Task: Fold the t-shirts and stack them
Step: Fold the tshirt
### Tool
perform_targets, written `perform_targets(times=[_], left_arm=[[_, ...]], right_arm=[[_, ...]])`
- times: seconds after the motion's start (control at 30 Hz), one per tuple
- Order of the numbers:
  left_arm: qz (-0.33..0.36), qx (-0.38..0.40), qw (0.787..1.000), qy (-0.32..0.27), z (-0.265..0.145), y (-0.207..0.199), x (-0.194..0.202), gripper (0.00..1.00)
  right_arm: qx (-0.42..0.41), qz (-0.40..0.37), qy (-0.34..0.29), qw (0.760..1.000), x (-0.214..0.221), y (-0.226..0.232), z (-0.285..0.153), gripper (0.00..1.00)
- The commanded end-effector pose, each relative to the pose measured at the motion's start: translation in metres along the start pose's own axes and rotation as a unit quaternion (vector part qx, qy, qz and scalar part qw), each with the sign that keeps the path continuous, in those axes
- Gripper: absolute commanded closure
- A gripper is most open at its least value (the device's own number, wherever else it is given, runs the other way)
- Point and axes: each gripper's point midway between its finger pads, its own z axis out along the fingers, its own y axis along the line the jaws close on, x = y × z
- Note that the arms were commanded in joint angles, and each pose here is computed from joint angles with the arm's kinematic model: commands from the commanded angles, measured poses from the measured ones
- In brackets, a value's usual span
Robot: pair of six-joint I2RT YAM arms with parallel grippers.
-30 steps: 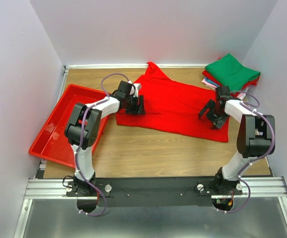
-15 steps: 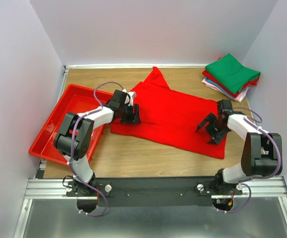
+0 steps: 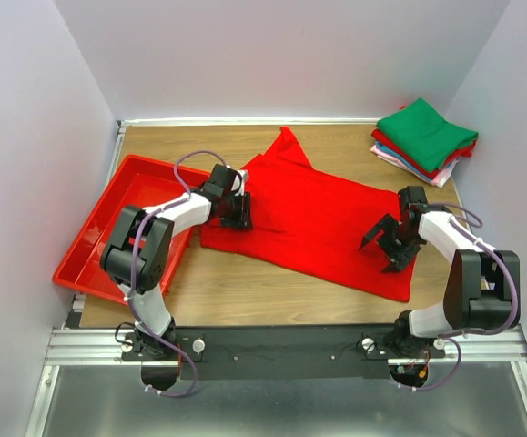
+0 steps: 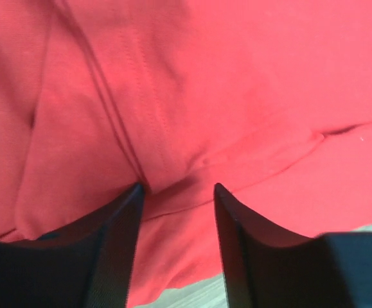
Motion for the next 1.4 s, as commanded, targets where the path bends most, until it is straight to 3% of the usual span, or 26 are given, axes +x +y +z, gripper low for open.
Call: perform_targets(times=[0.0, 0.17, 0.47, 0.87, 1.07, 1.37], left_arm=[[-0.012, -0.050, 0.998, 0.018, 0.009, 0.018, 0.004, 0.54], [-0.007, -0.057, 0.998, 0.012, 0.010, 0.018, -0.007, 0.78], [0.005, -0.074, 0.997, 0.008, 0.005, 0.017, -0.020, 1.00], [0.023, -0.057, 0.998, -0.015, -0.006, -0.014, -0.053, 1.00], [0.040, -0.031, 0.998, -0.033, 0.006, -0.039, -0.090, 1.00], [0.064, 0.002, 0.998, -0.015, 0.039, -0.069, -0.098, 1.00]], right_arm=[[0.002, -0.008, -0.003, 1.000, -0.006, 0.005, -0.009, 0.07], [0.003, -0.011, -0.005, 1.000, -0.007, 0.005, -0.008, 0.07], [0.013, -0.015, 0.002, 1.000, -0.002, -0.002, -0.004, 0.07], [0.017, -0.022, 0.005, 1.000, -0.005, -0.001, -0.002, 0.07], [0.017, -0.023, 0.003, 1.000, -0.006, -0.001, -0.002, 0.07], [0.022, -0.018, 0.003, 1.000, -0.005, -0.003, -0.001, 0.07]])
